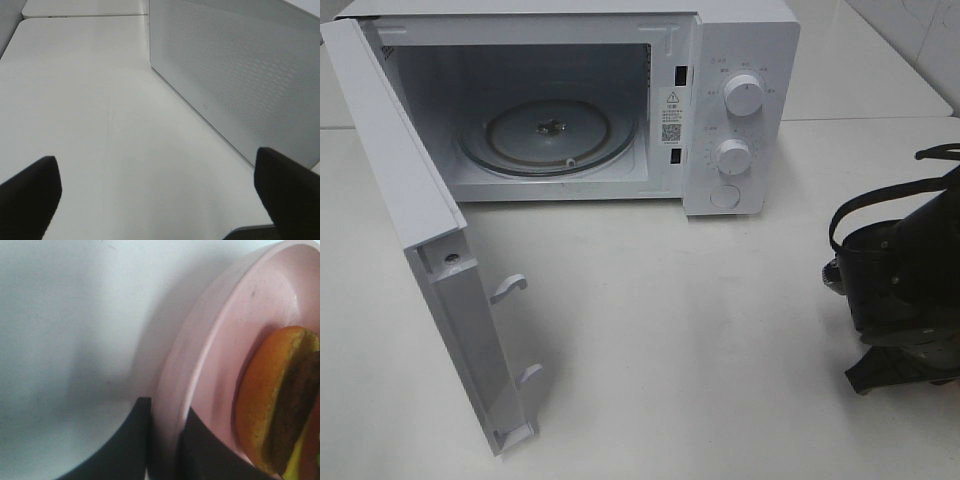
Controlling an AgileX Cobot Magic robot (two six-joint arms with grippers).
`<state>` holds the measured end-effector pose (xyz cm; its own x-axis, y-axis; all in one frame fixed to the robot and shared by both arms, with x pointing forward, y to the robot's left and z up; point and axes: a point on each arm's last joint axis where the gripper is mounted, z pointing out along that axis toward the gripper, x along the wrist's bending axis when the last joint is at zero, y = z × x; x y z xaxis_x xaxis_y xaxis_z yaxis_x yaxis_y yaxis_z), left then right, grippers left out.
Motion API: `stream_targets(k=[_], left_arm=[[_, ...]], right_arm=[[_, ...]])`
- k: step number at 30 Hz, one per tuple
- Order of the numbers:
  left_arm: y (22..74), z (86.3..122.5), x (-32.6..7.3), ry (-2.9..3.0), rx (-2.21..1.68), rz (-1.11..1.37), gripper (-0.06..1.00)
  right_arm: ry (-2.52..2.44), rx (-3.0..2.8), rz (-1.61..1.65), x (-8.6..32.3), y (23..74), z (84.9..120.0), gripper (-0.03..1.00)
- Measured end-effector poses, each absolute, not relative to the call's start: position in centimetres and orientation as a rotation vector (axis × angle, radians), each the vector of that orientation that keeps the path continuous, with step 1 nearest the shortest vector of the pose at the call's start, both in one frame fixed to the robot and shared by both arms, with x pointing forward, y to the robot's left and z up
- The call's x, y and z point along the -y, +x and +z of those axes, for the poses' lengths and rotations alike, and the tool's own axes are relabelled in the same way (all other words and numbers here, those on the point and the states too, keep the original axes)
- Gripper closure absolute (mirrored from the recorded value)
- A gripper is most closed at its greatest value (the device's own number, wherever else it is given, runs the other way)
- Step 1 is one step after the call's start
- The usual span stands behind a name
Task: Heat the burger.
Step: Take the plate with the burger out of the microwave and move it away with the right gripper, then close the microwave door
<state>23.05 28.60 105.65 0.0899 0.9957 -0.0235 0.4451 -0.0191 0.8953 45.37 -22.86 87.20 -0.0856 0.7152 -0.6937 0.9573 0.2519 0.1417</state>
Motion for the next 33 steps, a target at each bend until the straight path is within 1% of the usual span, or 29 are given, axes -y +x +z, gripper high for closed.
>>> stream_targets(k=[6,13,15,16,18,19,20,21,22,23,24,25,27,28,32,33], left_arm=[[23.0,105.6,-28.6,1.58,-1.465,0.882,-0.05],[23.0,105.6,-28.6,1.58,-1.465,0.882,-0.05],[23.0,105.6,-28.6,1.58,-1.465,0.882,-0.05],[23.0,105.6,-28.6,1.58,-1.465,0.882,-0.05],[23.0,105.6,-28.6,1.58,-1.465,0.882,-0.05],[23.0,105.6,-28.6,1.58,-1.465,0.882,-0.05],[23.0,105.6,-28.6,1.58,-1.465,0.882,-0.05],[23.0,105.6,-28.6,1.58,-1.465,0.882,-0.05],[23.0,105.6,-28.6,1.58,-1.465,0.882,-0.05],[23.0,105.6,-28.6,1.58,-1.465,0.882,-0.05],[23.0,105.6,-28.6,1.58,-1.465,0.882,-0.05],[23.0,105.6,-28.6,1.58,-1.465,0.882,-0.05],[23.0,105.6,-28.6,1.58,-1.465,0.882,-0.05],[23.0,105.6,-28.6,1.58,-1.465,0.882,-0.05],[23.0,105.6,-28.6,1.58,-1.465,0.882,-0.05],[23.0,105.6,-28.6,1.58,-1.465,0.882,-0.05]], right_arm=[[1.493,-1.879,-0.475,22.8,45.5,86.5,0.85],[1.499,-1.866,-0.492,22.9,45.5,85.6,0.8],[1.487,-1.852,-0.509,23.0,45.5,85.8,0.75],[1.487,-1.852,-0.509,23.0,45.5,85.8,0.75],[1.487,-1.849,-0.513,23.1,45.5,85.8,0.66],[1.487,-1.849,-0.513,23.1,45.5,85.8,0.66],[1.485,-1.856,-0.52,23.1,45.5,85.8,0.58],[1.479,-1.863,-0.524,23.1,45.5,85.8,0.55],[1.479,-1.863,-0.524,23.1,45.5,85.8,0.55],[1.467,-1.88,-0.533,23.0,45.4,86.0,0.5],[1.467,-1.88,-0.533,23.0,45.4,86.0,0.5],[1.47,-1.892,-0.523,22.8,45.3,86.3,0.45],[1.475,-1.897,-0.517,22.7,45.2,86.5,0.43],[1.495,-1.907,-0.485,22.3,45.0,87.0,0.39],[1.511,-1.947,-0.443,22.0,44.7,87.8,0.36],[1.524,-1.964,-0.424,22.0,44.6,88.6,0.35]])
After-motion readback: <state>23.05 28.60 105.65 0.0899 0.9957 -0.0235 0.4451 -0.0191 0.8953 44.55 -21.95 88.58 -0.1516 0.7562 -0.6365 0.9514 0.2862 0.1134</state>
